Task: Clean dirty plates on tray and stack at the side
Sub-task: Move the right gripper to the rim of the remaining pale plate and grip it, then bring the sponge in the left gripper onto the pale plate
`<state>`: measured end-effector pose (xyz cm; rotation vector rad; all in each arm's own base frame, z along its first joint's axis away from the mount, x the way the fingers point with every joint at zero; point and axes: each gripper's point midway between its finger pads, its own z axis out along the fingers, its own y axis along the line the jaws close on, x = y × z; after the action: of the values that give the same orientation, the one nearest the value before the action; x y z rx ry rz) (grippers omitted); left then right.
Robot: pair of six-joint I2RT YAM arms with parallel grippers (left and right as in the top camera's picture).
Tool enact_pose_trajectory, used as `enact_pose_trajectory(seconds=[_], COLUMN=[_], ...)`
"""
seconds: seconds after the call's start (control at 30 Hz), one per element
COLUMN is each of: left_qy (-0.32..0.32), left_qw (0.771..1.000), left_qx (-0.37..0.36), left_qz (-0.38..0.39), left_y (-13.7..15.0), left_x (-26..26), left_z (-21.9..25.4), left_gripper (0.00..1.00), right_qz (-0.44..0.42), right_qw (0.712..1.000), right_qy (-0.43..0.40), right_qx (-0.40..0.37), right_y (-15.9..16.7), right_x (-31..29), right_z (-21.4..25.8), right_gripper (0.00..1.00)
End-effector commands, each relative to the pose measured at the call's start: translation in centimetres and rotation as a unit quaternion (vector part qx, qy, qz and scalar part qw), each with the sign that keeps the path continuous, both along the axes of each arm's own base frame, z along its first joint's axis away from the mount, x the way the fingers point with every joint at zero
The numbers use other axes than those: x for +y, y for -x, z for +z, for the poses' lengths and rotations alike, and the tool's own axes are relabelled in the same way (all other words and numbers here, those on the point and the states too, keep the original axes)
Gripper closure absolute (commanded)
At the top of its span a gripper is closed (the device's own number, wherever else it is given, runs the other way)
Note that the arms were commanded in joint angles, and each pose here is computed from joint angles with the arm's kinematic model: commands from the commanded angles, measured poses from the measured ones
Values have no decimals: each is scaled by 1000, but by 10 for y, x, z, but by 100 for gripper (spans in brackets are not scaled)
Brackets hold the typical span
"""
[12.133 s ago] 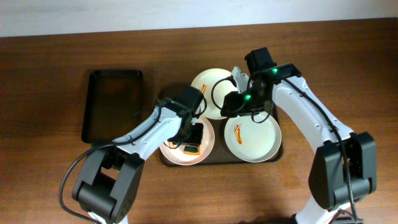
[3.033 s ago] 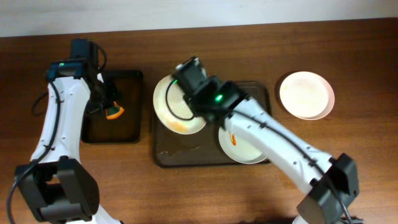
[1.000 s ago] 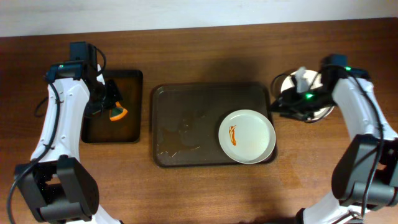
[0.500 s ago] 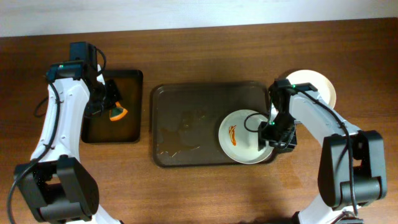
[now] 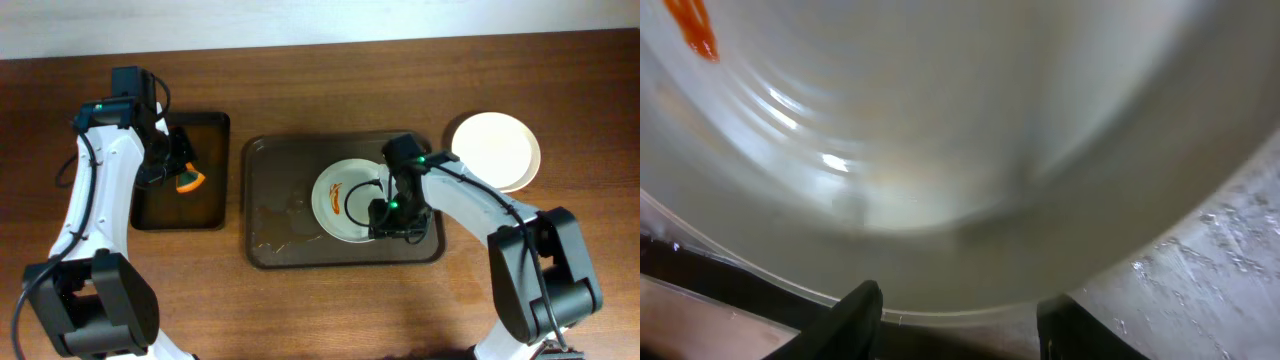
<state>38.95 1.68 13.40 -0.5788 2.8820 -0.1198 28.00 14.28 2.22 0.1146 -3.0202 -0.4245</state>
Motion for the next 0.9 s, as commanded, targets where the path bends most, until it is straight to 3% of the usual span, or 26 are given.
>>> enact_pose_trajectory(seconds=[0.0, 0.13, 0.33, 0.53, 0.7, 0.77, 0.87], left_qy=[4, 4, 4, 6, 25, 25, 28], left_qw=[1000, 1000, 1000, 1000, 996, 994, 991], left_qx=[3, 3, 3, 1, -18, -21, -19], left_qz=[-8, -8, -9, -11, -81, -103, -132], left_y=[0, 0, 0, -1, -8, -8, -4], left_x=[-2, -2, -2, -4, -46, -63, -90], left_z=[-3, -3, -3, -3, -1, 0, -1], left_gripper=[100, 100, 100, 100, 100, 100, 100], right_qz=[-27, -56, -51, -26, -2, 0, 3], right_qw=[997, 993, 995, 999, 998, 998, 998], right_qy=[49, 70, 74, 30, -6, -7, -33], right_qx=[-58, -72, -32, -24, -57, -59, -52], right_y=[-45, -61, -58, -62, -75, -76, -73], right_x=[-19, -43, -43, -27, -14, -14, -3], right_z=[34, 34, -18, -36, -33, -33, -31], right_gripper=[47, 43, 45, 82, 87, 96, 96])
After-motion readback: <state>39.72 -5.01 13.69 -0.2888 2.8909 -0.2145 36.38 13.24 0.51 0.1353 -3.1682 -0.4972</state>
